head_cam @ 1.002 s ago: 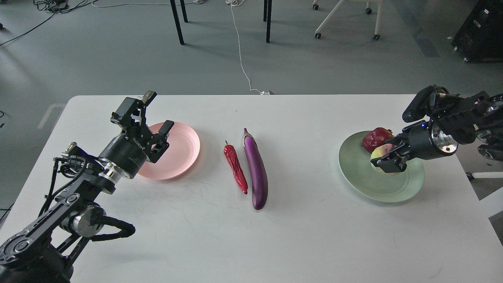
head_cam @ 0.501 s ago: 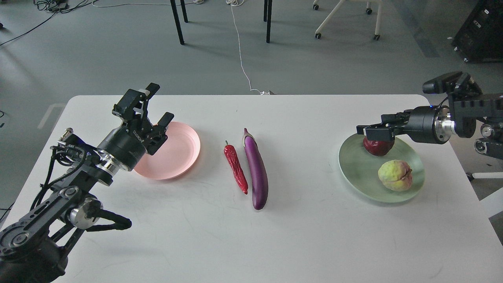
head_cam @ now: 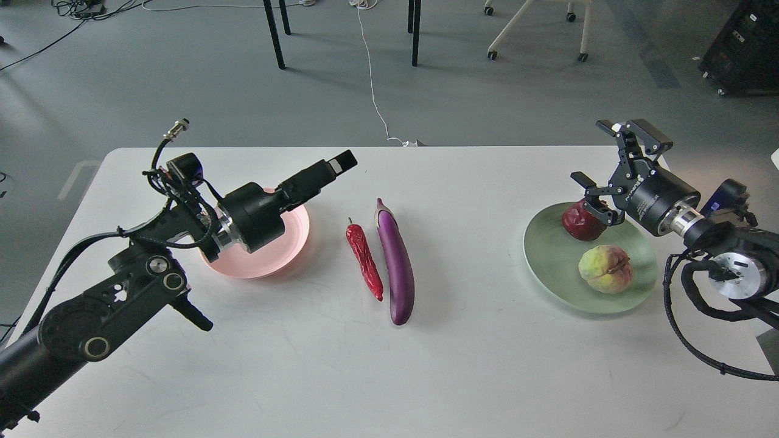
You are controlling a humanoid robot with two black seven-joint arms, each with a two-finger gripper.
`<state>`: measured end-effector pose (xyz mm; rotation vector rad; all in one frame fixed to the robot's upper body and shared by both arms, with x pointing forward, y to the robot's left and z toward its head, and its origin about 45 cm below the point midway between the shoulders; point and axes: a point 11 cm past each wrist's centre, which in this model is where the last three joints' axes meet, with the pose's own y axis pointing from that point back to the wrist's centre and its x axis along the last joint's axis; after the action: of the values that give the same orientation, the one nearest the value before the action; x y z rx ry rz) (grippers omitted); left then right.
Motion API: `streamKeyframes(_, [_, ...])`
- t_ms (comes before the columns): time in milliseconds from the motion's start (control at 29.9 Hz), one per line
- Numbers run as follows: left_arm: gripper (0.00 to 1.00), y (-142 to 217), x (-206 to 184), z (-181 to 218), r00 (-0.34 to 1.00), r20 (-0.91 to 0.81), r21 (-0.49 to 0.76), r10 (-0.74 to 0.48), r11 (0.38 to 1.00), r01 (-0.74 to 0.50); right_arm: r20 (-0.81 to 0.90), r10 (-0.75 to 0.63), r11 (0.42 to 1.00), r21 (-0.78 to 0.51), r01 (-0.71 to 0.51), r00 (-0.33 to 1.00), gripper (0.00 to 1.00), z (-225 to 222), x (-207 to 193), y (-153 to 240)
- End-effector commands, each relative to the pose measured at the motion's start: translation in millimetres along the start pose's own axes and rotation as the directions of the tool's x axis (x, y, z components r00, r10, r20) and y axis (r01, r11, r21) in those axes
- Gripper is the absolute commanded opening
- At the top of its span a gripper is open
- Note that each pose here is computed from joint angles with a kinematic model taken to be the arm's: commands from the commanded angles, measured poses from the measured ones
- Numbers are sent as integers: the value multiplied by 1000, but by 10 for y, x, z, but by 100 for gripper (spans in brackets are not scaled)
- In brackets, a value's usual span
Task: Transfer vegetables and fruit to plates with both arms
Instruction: 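Reach the left gripper down to the purple eggplant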
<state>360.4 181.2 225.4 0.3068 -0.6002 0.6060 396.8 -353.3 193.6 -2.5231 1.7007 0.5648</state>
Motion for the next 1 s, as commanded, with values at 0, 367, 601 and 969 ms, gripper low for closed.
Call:
streamKeyframes(0, [98, -276, -72, -44, 958, 228, 81, -176, 984, 161, 101, 21, 998, 55, -27, 995, 96, 87, 139, 76])
streamKeyframes(367, [98, -784, -191, -477, 810, 389, 341, -439, 885, 315, 138, 72, 996, 47, -79, 988, 96, 213, 297, 270])
streamKeyframes(601, [98, -801, -254, -563, 810, 306, 456, -500, 824, 337, 141, 71, 996, 50, -79, 988, 96, 207, 298, 270])
streamKeyframes(969, [98, -941, -430, -533, 833, 119, 544, -540, 737, 401, 143, 54, 996, 58, -63, 988, 96, 151, 329, 312])
